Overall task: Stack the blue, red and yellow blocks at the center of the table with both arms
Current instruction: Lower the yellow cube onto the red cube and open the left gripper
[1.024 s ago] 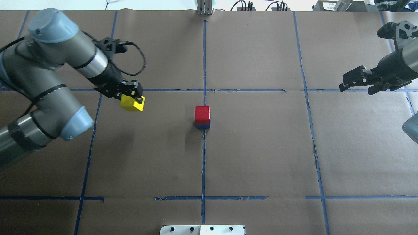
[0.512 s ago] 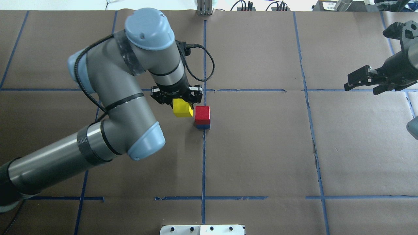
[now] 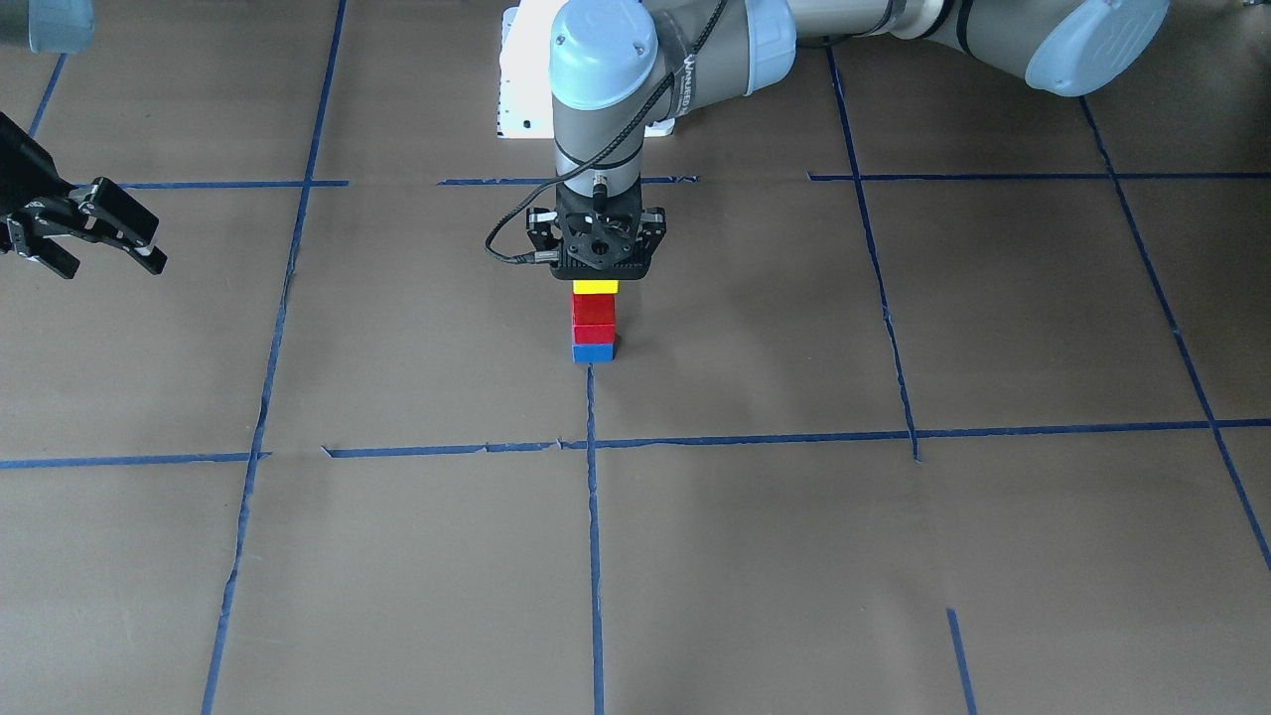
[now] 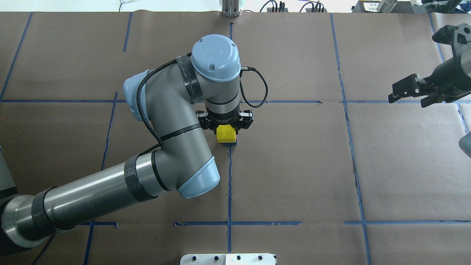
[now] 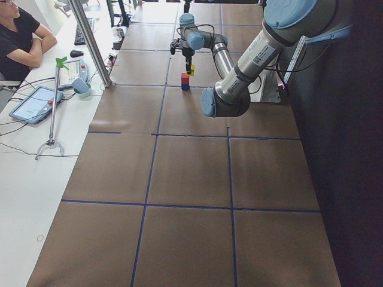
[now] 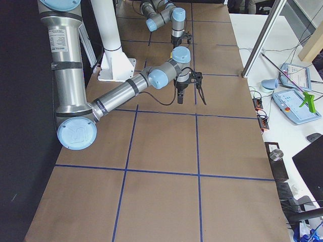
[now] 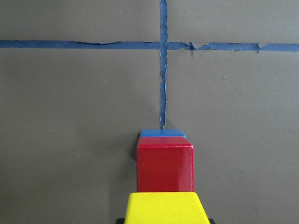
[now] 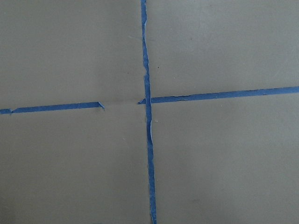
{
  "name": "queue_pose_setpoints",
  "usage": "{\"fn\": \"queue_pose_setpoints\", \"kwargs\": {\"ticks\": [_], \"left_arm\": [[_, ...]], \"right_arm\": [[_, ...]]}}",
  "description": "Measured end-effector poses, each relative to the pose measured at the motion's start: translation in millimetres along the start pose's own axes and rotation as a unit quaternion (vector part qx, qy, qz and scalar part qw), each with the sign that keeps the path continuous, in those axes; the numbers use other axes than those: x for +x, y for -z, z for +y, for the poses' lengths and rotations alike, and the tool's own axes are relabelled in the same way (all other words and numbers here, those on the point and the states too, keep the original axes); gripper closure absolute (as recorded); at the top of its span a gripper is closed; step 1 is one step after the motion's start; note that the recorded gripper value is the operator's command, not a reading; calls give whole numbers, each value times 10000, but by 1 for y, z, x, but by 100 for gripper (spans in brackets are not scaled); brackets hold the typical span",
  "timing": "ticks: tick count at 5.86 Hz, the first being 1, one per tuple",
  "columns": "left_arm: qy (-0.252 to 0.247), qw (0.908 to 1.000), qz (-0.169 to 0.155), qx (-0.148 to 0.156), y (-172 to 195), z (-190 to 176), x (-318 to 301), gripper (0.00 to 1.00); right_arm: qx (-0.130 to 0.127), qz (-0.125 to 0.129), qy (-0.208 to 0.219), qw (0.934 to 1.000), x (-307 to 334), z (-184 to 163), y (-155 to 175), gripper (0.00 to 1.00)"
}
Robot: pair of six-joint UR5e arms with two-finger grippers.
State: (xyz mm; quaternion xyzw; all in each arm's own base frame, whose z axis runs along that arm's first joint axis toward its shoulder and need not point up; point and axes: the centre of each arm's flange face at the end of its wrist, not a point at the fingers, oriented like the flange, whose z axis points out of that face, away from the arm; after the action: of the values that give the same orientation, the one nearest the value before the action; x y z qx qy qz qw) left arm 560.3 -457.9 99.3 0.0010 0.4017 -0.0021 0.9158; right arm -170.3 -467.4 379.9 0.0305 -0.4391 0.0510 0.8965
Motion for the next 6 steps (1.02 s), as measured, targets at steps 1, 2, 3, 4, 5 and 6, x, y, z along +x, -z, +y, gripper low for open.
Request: {"fn": "queue_pose_setpoints", "kwargs": {"ticks": [1,2,3,4,5,6], "left_arm": [[-8,10000,-20,89,-4,-4,1,100],[-8,9999,-1,136,-8,-7,2,99],[3,9999,13,156,-9,-9,2,97],[6,9999,15,165,-10,-10,2,94],[4,9999,15,171,-10,-10,2,92],[-1,9998,21,187,-9,-11,3,91]], "right_arm": [[0,-2,1,10000,0,0,0,0],[2,-5,4,10000,0,1,1,0],[4,-7,6,10000,0,1,1,0],[3,-7,6,10000,0,1,1,0],[3,-6,6,10000,0,1,1,0],[2,-5,4,10000,0,1,1,0]]}}
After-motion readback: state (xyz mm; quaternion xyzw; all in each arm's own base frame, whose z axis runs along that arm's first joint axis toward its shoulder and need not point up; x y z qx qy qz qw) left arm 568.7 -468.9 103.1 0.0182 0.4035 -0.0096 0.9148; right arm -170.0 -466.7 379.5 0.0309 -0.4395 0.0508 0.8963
